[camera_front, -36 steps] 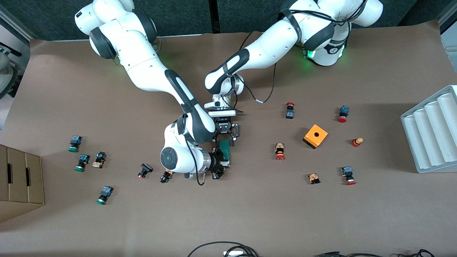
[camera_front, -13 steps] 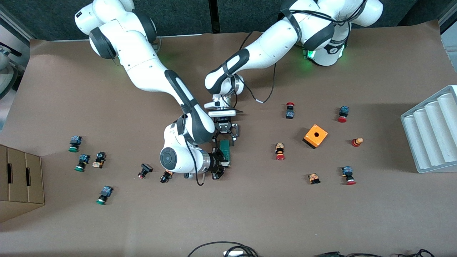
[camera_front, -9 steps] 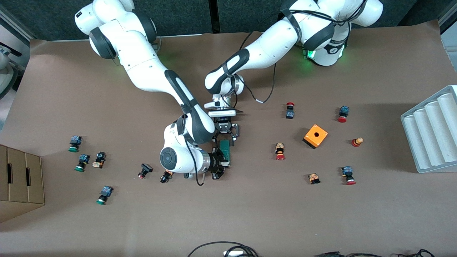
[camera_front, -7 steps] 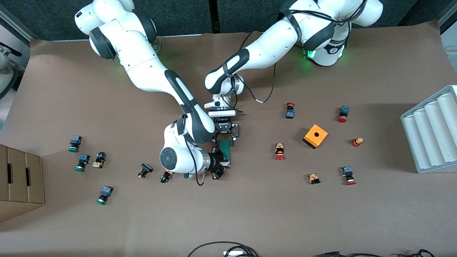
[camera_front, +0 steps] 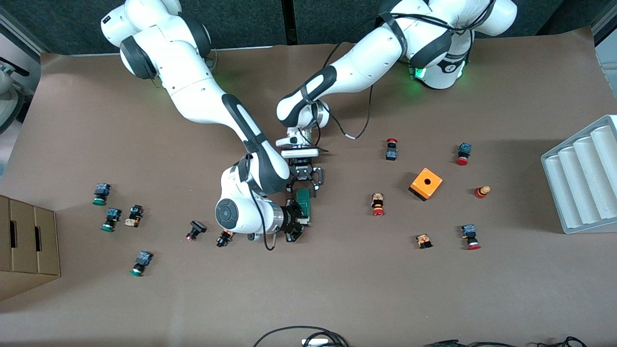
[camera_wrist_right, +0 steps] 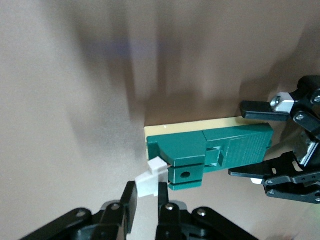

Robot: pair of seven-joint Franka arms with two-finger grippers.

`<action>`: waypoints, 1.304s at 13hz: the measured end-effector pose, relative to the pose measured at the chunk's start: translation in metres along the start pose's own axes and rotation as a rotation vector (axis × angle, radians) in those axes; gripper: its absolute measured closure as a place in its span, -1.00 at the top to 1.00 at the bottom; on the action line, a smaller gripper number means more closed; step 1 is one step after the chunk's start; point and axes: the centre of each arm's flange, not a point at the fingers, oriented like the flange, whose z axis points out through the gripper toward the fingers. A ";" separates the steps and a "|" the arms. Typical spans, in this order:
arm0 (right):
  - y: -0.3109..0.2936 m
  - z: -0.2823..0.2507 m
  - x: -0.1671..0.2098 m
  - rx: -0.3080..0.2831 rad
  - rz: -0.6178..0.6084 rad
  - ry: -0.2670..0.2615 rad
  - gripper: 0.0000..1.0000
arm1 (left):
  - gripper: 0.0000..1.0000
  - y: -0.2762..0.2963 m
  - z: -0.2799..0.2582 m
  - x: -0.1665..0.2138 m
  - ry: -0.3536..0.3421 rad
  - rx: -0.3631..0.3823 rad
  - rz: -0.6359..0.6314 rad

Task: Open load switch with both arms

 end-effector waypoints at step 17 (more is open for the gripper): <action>0.008 -0.004 -0.004 0.011 -0.012 0.007 -0.54 | 0.66 0.000 0.000 0.000 0.000 0.000 0.000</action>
